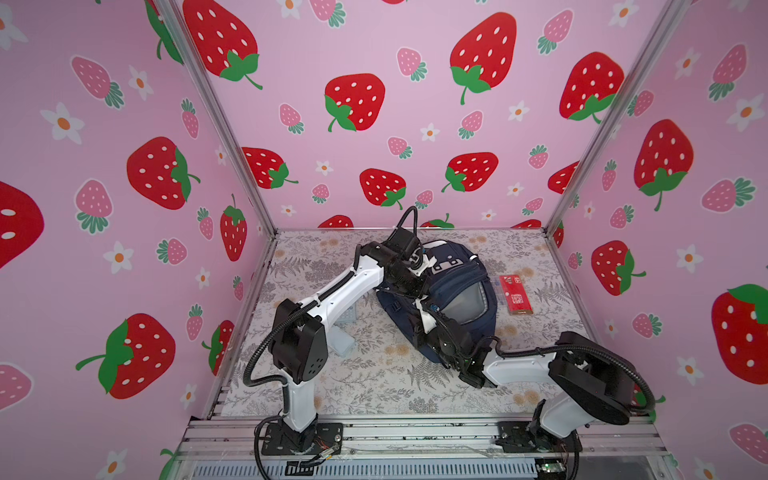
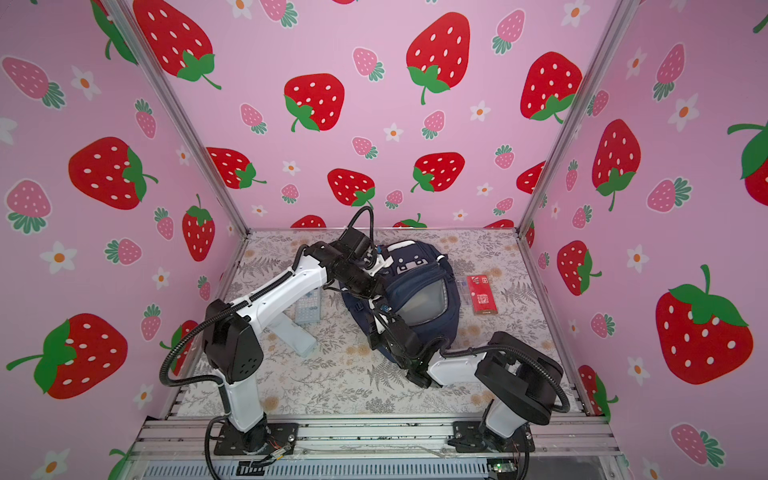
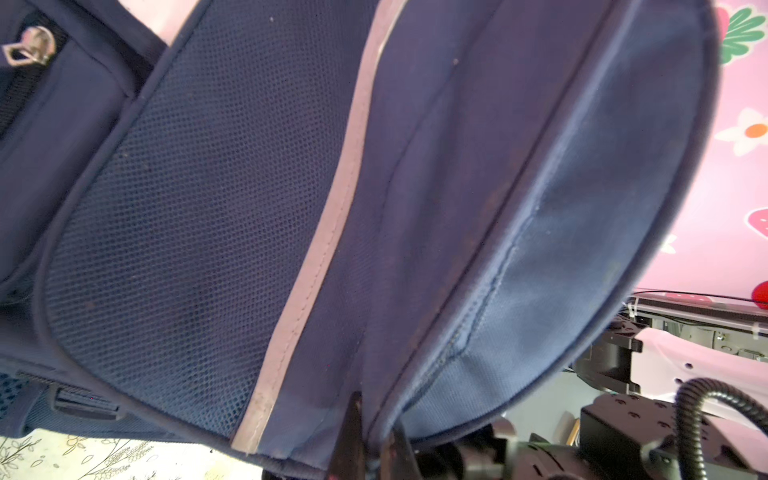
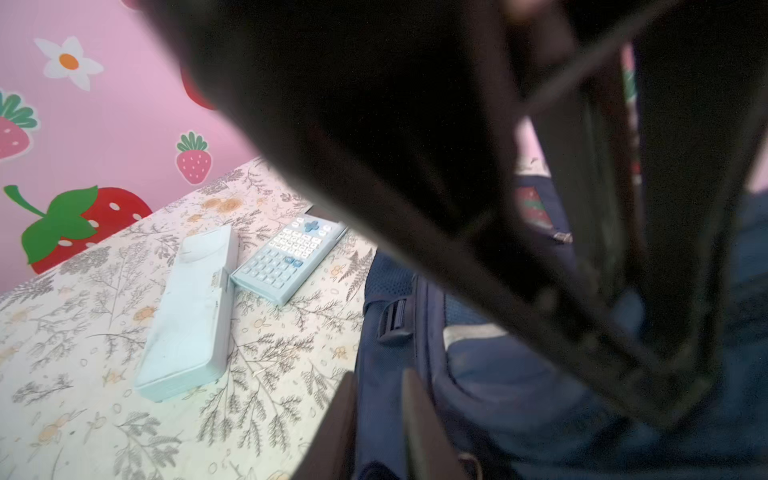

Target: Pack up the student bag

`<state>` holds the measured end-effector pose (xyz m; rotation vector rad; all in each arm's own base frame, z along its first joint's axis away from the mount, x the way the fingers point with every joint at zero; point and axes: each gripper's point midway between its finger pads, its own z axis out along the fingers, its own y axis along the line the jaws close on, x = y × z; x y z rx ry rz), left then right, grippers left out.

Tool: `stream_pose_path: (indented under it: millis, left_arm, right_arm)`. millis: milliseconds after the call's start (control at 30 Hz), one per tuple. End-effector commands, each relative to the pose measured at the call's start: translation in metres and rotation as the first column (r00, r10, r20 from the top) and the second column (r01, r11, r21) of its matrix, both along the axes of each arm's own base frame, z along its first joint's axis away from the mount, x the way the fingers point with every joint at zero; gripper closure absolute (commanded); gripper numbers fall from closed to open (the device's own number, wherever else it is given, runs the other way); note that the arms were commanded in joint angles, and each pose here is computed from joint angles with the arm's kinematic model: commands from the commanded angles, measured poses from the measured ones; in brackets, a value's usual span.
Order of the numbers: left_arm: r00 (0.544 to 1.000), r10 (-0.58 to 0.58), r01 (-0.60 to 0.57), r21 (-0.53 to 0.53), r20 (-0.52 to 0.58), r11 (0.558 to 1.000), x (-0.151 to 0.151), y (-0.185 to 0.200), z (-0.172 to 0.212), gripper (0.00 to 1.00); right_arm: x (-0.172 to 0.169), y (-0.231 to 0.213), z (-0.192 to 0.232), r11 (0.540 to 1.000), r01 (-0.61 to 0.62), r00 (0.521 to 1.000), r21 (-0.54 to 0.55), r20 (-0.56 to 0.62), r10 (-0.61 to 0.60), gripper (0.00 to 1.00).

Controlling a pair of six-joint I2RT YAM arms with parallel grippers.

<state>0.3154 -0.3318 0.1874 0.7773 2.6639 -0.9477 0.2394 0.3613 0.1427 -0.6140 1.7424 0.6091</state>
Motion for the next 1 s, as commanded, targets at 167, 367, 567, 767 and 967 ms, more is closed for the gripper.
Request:
stream_pose_path:
  millis: [167,367,567,767,967]
  left_arm:
    - [0.980,-0.060,0.045,0.081,0.192,0.996,-0.002,0.033,-0.009,1.00]
    - [0.970,-0.092,0.042,0.219,0.224,0.975,0.004,0.051,-0.042,1.00]
    - [0.952,-0.161,0.082,0.293,0.259,0.953,-0.002,0.060,-0.050,1.00]
    - [0.959,-0.131,0.065,0.251,0.252,0.966,-0.009,0.059,-0.036,0.82]
    - [0.952,-0.013,-0.069,0.255,0.306,0.964,0.000,0.076,-0.005,0.01]
  right_arm:
    - [-0.024,-0.047,0.017,0.997,0.058,0.994,-0.056,-0.094,-0.063,0.36]
    - [-0.043,-0.113,0.048,0.988,0.156,0.977,-0.007,-0.143,-0.155,0.25]
    - [-0.014,-0.177,0.065,0.886,0.451,0.855,-0.112,-0.232,-0.465,0.15]
    - [0.020,-0.203,0.051,0.775,0.590,0.689,-0.227,-0.360,-0.629,0.00]
    - [0.046,-0.211,0.051,0.767,0.618,0.674,-0.172,-0.388,-0.629,0.00]
